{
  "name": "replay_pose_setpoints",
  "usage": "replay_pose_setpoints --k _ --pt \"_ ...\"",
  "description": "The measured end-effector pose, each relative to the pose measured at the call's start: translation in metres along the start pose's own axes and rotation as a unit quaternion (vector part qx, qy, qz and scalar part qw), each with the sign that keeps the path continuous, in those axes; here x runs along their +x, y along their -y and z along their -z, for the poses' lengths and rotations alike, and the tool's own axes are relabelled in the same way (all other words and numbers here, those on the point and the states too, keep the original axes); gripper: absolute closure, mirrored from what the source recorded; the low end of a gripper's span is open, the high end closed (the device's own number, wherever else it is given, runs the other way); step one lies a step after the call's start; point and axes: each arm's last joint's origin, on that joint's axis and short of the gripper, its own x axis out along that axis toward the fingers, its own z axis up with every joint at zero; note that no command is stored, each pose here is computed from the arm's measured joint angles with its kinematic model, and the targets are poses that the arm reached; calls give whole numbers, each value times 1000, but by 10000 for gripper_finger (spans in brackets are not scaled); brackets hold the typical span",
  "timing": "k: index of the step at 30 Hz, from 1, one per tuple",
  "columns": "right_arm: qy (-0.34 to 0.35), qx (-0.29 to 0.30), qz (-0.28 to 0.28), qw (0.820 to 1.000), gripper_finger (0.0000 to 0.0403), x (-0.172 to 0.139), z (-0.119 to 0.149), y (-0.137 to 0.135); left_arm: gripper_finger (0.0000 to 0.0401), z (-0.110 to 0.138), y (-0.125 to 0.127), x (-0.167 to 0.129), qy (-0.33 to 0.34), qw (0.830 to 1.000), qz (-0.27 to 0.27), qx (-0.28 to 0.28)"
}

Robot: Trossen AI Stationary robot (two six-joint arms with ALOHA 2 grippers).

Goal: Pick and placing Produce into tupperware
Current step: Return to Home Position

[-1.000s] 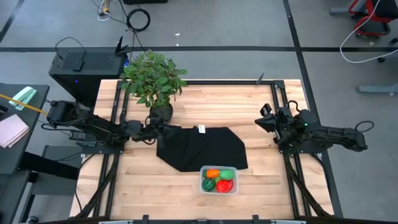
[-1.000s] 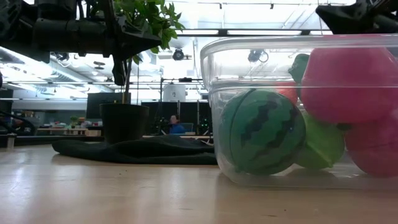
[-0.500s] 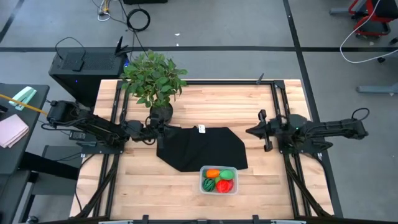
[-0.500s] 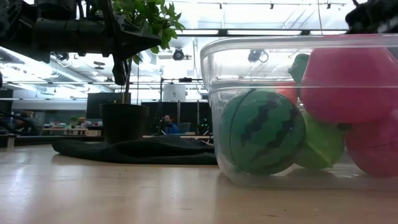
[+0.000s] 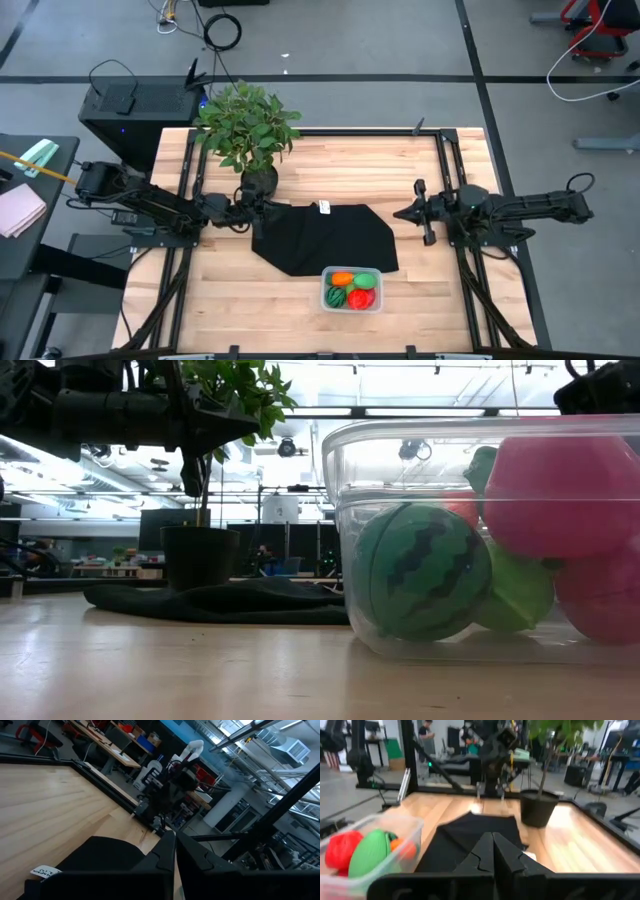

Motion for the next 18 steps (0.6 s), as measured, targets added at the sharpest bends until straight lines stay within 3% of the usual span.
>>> replay_pose_setpoints --k 6,18 --pt "-37 3 5 999 403 0 7 0 395 0 0 0 0 1000 0 0" --pt "-18 11 9 1000 403 0 3 0 388 0 0 0 0 1000 0 0"
